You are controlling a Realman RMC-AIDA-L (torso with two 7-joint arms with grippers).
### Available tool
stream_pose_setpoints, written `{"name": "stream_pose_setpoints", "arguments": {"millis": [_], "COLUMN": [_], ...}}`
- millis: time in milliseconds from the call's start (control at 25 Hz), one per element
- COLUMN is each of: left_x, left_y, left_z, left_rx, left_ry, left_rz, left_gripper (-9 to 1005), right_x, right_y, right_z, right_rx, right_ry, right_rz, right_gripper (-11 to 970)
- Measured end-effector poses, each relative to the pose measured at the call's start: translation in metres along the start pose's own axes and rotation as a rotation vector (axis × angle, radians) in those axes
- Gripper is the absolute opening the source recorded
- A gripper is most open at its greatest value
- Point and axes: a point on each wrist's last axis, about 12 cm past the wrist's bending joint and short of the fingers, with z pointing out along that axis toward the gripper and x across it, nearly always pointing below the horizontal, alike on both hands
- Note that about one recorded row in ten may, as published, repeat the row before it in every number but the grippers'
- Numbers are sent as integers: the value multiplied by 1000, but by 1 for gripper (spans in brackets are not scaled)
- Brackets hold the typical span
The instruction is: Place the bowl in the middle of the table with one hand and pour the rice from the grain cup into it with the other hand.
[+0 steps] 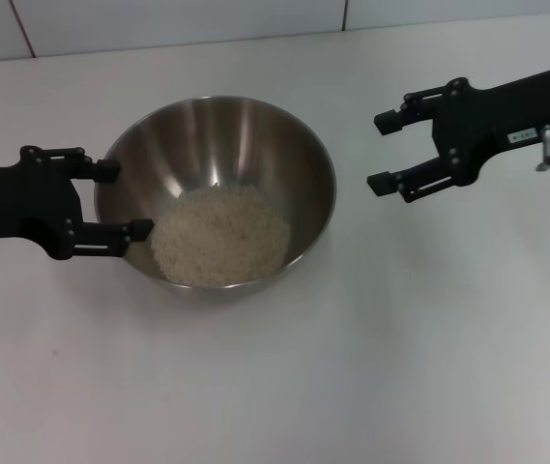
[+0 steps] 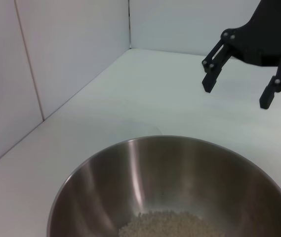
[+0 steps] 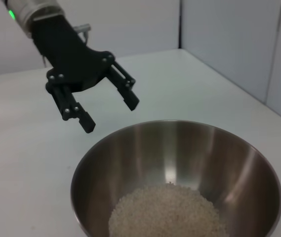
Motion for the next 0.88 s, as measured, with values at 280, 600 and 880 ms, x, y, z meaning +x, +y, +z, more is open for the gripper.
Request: {"name": "stream_pose_setpoints", "arguments": {"millis": [280,600,880], "left_x": [-1,-1,-1], "left_y": [0,0,0], "left_z": [0,0,0], "left_rx": [0,1,1], "left_ry": [0,1,2], "left_rz": [1,0,-3], "left_gripper": [802,802,802], "right_x": [-2,-3,-4], "right_y": [0,-1,-2], "right_z": [10,11,14], "right_rx": [15,24,28], "right_ry": [8,9,13], "right_rz": [-1,5,1], "right_gripper": [826,826,826]}}
